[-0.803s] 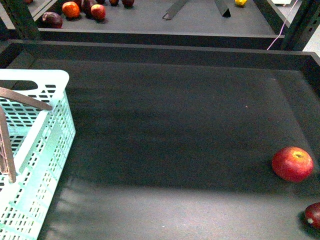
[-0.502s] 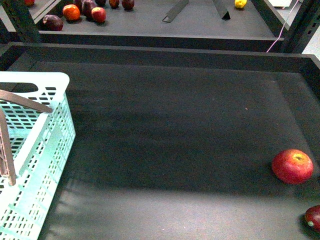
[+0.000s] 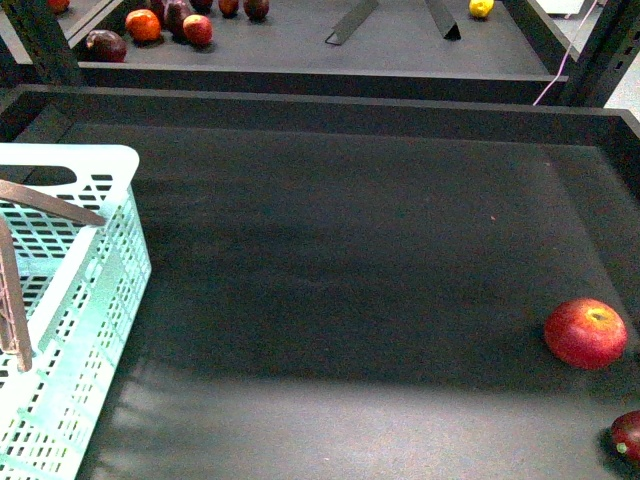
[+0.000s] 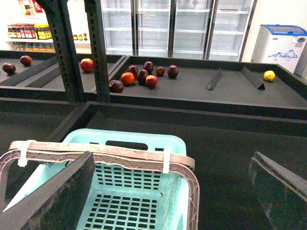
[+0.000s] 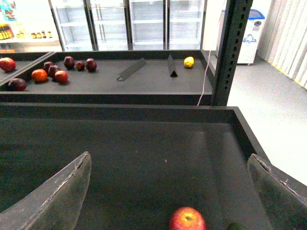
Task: Pick apple with right arm and hold basket with left
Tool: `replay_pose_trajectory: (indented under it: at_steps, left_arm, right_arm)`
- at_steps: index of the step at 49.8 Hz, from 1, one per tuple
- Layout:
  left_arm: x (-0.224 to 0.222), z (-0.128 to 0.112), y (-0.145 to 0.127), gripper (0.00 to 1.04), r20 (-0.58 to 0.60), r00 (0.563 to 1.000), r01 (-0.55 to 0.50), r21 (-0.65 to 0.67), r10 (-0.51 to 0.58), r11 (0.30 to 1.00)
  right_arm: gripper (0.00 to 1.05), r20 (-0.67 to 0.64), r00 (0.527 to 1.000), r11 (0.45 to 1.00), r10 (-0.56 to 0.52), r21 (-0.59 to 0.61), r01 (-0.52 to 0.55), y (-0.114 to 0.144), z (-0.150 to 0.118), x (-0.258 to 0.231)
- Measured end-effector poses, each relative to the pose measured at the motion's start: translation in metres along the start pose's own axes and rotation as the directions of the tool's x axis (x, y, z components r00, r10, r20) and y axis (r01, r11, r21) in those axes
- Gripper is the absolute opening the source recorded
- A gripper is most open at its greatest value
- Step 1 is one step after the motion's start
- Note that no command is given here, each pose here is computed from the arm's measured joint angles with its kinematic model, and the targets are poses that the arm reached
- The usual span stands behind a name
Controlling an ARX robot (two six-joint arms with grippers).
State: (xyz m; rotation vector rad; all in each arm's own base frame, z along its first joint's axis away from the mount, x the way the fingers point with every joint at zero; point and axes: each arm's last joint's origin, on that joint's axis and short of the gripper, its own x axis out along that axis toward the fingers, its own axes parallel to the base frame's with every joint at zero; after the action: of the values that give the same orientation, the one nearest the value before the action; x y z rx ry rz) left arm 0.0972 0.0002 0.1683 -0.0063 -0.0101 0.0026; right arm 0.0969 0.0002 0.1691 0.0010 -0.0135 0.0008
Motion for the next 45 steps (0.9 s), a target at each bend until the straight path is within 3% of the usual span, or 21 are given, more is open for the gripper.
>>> replay_pose_trajectory:
  at_steps: [1,3,5,9,12,26,34,45]
  left_arm:
    - [0.0,0.0,0.0,0.98,-0.004,1.0,-0.006,-0.001,0.006,1.0]
    - [0.0,-0.001,-0.001,0.98,-0.188,0.977,-0.113,-0.074,0.098,0.991]
    - [0.003,0.001,0.002,0.98,-0.44,0.857,-0.35,-0.116,0.267,0.93]
    - [0.007,-0.006,0.008,0.98,-0.592,0.729,-0.52,-0.155,0.342,0.84]
    - [0.012,-0.01,0.012,0.98,-0.63,0.705,-0.574,-0.237,0.326,0.784]
    - [0.073,0.003,0.056,0.98,-0.571,0.772,-0.619,-0.574,0.279,0.536]
    - [0.118,-0.005,0.065,0.98,-0.567,0.787,-0.611,-0.663,0.243,0.432]
    - [0.168,-0.02,0.054,0.98,-0.592,0.787,-0.611,-0.71,0.172,0.351]
  right_arm:
    - [0.96,0.0,1.0,1.0,0.0,0.0,0.0,0.0,0.0,0.0]
    - [0.96,0.0,1.0,1.0,0.0,0.0,0.0,0.0,0.0,0.0]
    - [0.96,0.0,1.0,1.0,0.0,0.0,0.0,0.0,0.0,0.0]
    - [0.96,0.0,1.0,1.0,0.0,0.0,0.0,0.0,0.0,0.0]
    - [0.96,0.0,1.0,1.0,0.001,0.0,-0.001,0.0,0.0,0.0]
    - [0.96,0.0,1.0,1.0,0.0,0.0,0.0,0.0,0.0,0.0]
    - [0.96,0.0,1.0,1.0,0.0,0.0,0.0,0.0,0.0,0.0]
    - [0.96,0.0,1.0,1.0,0.0,0.0,0.0,0.0,0.0,0.0]
